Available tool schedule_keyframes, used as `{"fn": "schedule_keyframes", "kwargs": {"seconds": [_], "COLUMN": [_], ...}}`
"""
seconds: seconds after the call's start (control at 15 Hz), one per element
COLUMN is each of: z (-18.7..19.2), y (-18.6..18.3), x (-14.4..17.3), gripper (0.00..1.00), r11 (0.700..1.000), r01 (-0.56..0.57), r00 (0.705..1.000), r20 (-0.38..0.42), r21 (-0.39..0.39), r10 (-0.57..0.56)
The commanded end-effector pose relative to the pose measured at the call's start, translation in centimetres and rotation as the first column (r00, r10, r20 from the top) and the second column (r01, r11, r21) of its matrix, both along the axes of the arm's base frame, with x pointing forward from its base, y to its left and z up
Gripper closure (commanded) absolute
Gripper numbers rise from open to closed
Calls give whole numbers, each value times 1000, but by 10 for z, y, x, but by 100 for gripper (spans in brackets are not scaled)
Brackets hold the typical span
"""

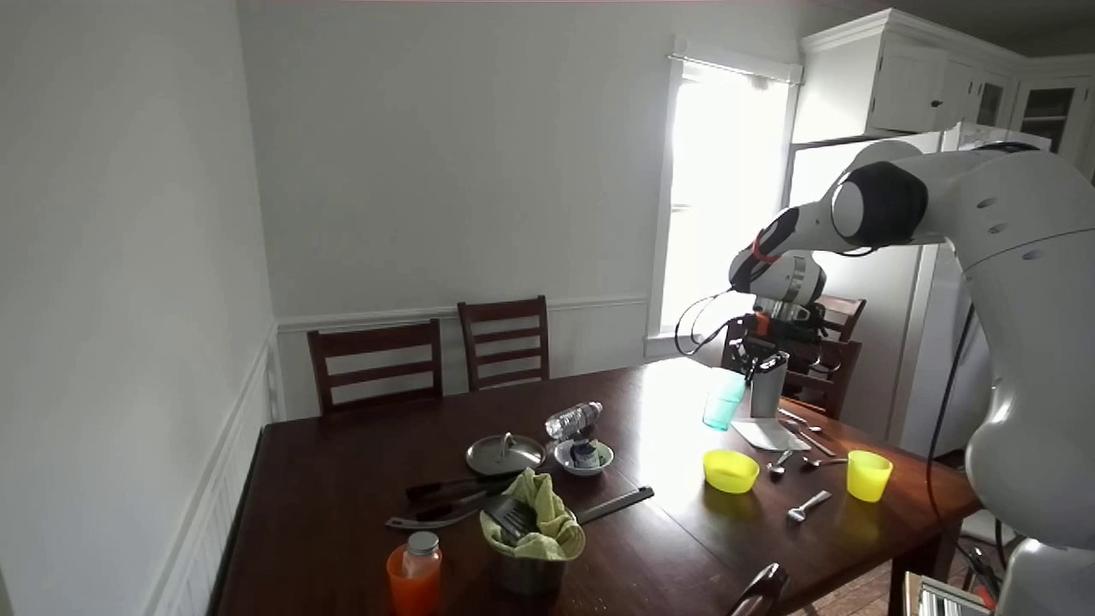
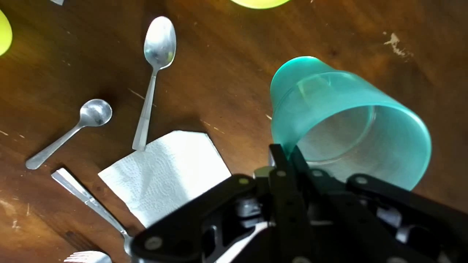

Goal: Pick up the green cup and use it to push the yellow bowl a little to the left, put the green cup in the yellow bowl, pick up the silver fork and put it in the green cup

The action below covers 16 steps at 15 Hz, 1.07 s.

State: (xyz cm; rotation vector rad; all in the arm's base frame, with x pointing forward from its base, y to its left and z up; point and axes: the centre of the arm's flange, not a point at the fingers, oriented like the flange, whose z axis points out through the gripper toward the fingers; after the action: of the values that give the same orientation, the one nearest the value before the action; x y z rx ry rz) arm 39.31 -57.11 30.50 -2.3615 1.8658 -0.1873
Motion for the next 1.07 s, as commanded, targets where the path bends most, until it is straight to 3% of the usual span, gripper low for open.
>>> {"fn": "schedule_keyframes", "kwargs": {"seconds": [0.0,0.4,0.73,1.0], "z": [29,24,-1,-23], "y": [27,68,90,104], "x": [-15,-27,-31,-28], "gripper": [99,99,99,99], "r11": [998,985,975,974], "r01": [-31,-122,-183,-211], "r00": [999,983,956,952], "r20": [-24,-122,-210,-210], "r21": [57,124,124,83], "r10": [33,137,206,224]}}
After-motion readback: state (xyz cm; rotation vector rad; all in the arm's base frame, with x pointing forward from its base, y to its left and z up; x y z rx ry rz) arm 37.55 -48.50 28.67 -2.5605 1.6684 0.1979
